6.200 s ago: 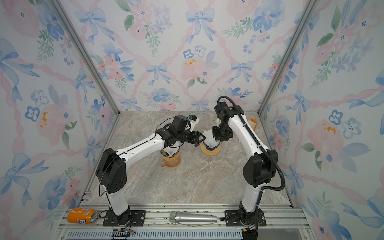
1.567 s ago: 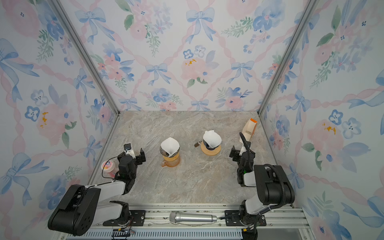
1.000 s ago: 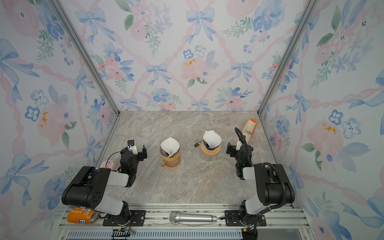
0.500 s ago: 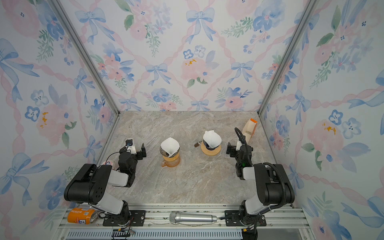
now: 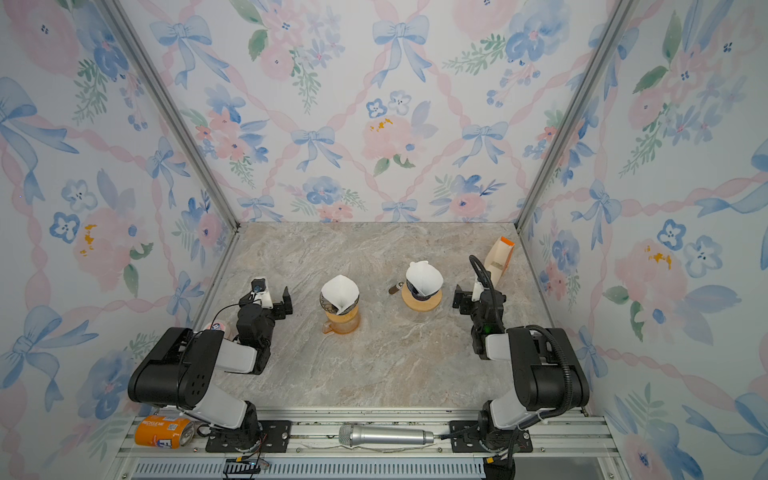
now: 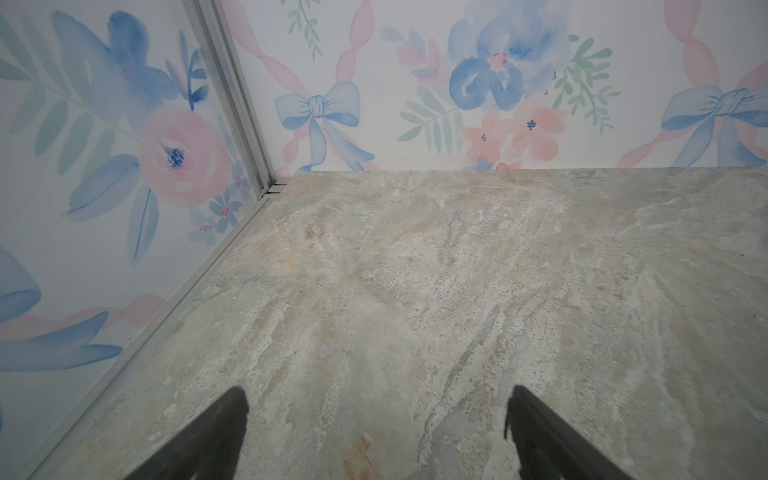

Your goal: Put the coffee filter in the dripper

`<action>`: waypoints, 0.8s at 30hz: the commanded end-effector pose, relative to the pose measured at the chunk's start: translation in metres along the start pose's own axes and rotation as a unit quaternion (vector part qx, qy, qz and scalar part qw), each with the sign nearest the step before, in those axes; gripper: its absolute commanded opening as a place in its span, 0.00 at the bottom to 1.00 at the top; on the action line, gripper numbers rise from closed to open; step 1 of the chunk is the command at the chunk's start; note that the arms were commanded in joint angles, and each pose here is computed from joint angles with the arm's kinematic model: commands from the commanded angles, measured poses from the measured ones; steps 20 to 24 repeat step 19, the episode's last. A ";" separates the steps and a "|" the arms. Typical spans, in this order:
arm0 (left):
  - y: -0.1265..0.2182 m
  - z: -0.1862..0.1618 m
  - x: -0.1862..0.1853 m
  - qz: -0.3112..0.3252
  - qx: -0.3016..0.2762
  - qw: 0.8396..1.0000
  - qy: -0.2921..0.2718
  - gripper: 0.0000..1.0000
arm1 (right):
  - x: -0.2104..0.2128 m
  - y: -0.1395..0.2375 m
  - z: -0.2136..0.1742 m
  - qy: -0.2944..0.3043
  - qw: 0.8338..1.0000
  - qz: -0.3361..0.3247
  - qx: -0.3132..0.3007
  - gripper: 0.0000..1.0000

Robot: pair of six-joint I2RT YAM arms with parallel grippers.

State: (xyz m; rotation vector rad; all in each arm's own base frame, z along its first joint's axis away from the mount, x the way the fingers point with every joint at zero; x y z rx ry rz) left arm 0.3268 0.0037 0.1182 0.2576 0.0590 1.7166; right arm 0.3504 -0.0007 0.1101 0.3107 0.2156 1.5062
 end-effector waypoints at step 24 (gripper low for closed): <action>0.001 0.000 0.000 -0.008 -0.005 1.000 0.005 0.98 | 0.003 -0.001 0.004 0.005 1.000 0.007 -0.003 0.96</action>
Point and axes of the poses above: each gripper's point midway between its finger pads, its own y axis back along the fingers, its own x axis along the line the jaws close on, z = x × y, the point moved 5 cm from there along y, back along the fingers, and after that the axes turned 3 degrees about -y, right-handed, at the moved point
